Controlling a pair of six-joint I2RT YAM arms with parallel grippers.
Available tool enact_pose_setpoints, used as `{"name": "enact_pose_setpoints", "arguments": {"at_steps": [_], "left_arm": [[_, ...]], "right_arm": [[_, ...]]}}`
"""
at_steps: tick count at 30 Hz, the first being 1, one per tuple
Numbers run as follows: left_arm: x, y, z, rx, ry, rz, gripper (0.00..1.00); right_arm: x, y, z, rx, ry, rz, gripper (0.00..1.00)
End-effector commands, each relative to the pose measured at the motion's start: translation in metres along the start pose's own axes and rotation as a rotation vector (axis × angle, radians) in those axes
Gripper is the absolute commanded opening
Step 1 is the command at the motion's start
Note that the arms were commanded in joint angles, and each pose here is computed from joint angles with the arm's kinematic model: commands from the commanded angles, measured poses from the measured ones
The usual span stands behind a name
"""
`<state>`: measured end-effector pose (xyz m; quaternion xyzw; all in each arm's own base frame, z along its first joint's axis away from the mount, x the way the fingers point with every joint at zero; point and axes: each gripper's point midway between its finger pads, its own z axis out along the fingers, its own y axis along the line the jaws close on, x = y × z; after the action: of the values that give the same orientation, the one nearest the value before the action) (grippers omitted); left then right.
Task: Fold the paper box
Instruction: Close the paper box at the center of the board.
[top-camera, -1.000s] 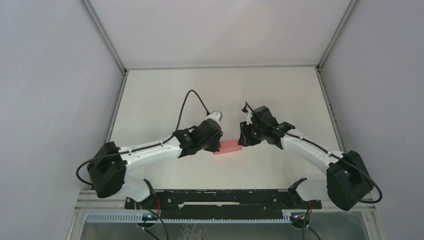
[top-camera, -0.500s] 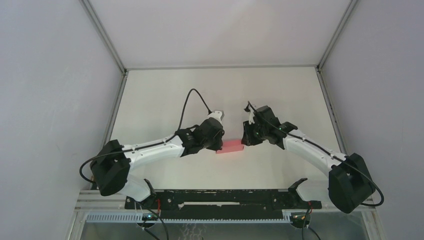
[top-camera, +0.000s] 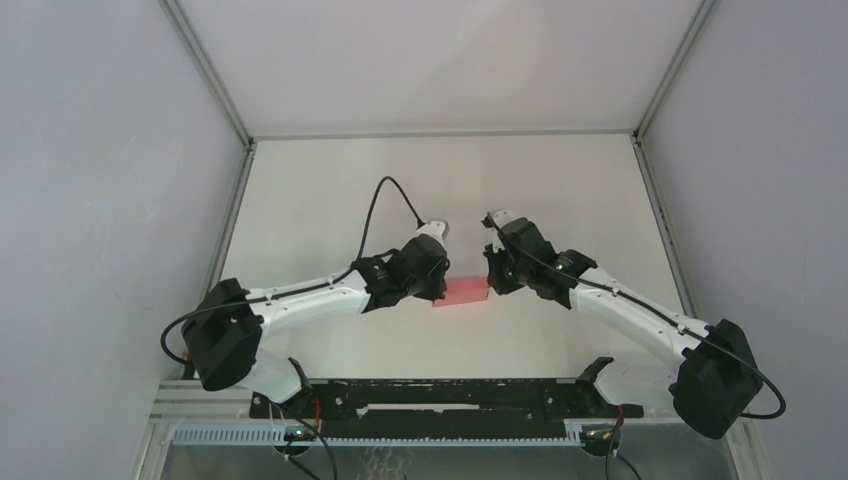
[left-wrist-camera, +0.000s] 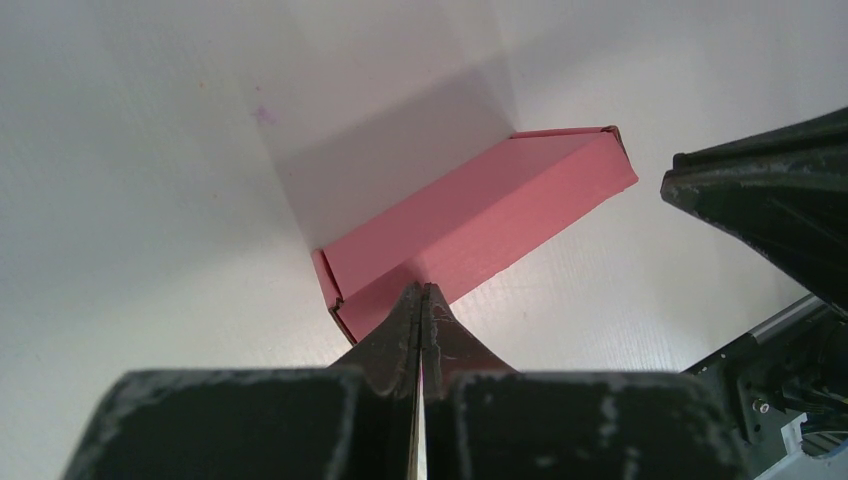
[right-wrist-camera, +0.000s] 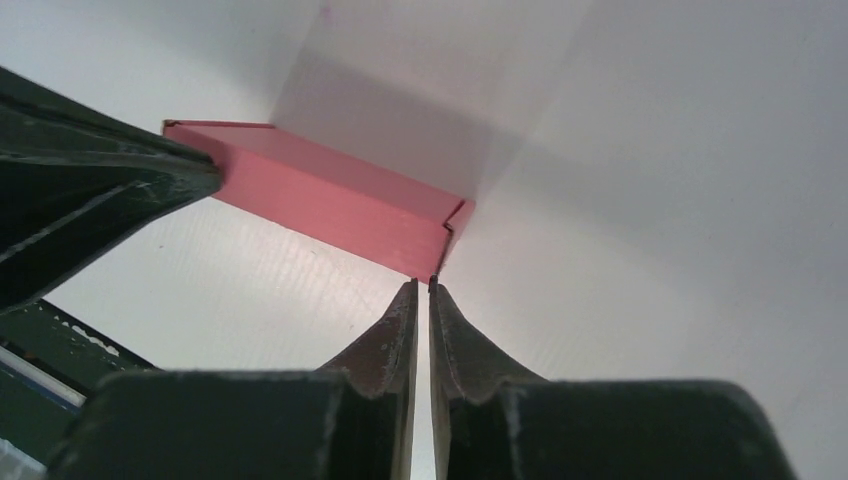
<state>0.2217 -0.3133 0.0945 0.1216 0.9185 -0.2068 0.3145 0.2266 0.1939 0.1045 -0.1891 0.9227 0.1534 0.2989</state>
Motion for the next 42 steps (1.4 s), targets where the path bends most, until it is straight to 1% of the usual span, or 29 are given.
{"name": "enact_pose_setpoints", "arguments": {"at_steps": [1, 8, 19, 22, 27, 31, 36, 42], "left_arm": [[0.039, 0.025, 0.006, -0.095, 0.141, 0.040, 0.00], [0.039, 0.026, 0.005, -0.095, 0.141, 0.041, 0.00], [0.040, 0.026, 0.005, -0.095, 0.145, 0.047, 0.00], [0.039, 0.026, 0.005, -0.096, 0.145, 0.049, 0.00], [0.038, 0.026, 0.004, -0.096, 0.143, 0.050, 0.00], [0.038, 0.026, 0.004, -0.097, 0.144, 0.053, 0.00], [0.036, 0.025, 0.003, -0.098, 0.141, 0.052, 0.00], [0.038, 0.026, 0.004, -0.100, 0.146, 0.054, 0.00]], "right_arm": [[-0.032, 0.010, -0.010, 0.023, -0.092, -0.060, 0.14], [-0.032, 0.016, -0.005, 0.023, -0.077, -0.077, 0.13], [-0.005, 0.005, 0.023, 0.067, 0.035, -0.058, 0.12], [-0.008, 0.005, 0.020, 0.065, 0.018, -0.053, 0.12], [-0.029, 0.009, 0.002, 0.040, -0.066, -0.054, 0.13], [-0.041, 0.014, -0.008, 0.023, -0.096, -0.067, 0.13], [-0.036, 0.013, -0.004, 0.029, -0.064, -0.066, 0.12], [-0.012, 0.010, 0.015, 0.029, 0.004, -0.054, 0.12]]}}
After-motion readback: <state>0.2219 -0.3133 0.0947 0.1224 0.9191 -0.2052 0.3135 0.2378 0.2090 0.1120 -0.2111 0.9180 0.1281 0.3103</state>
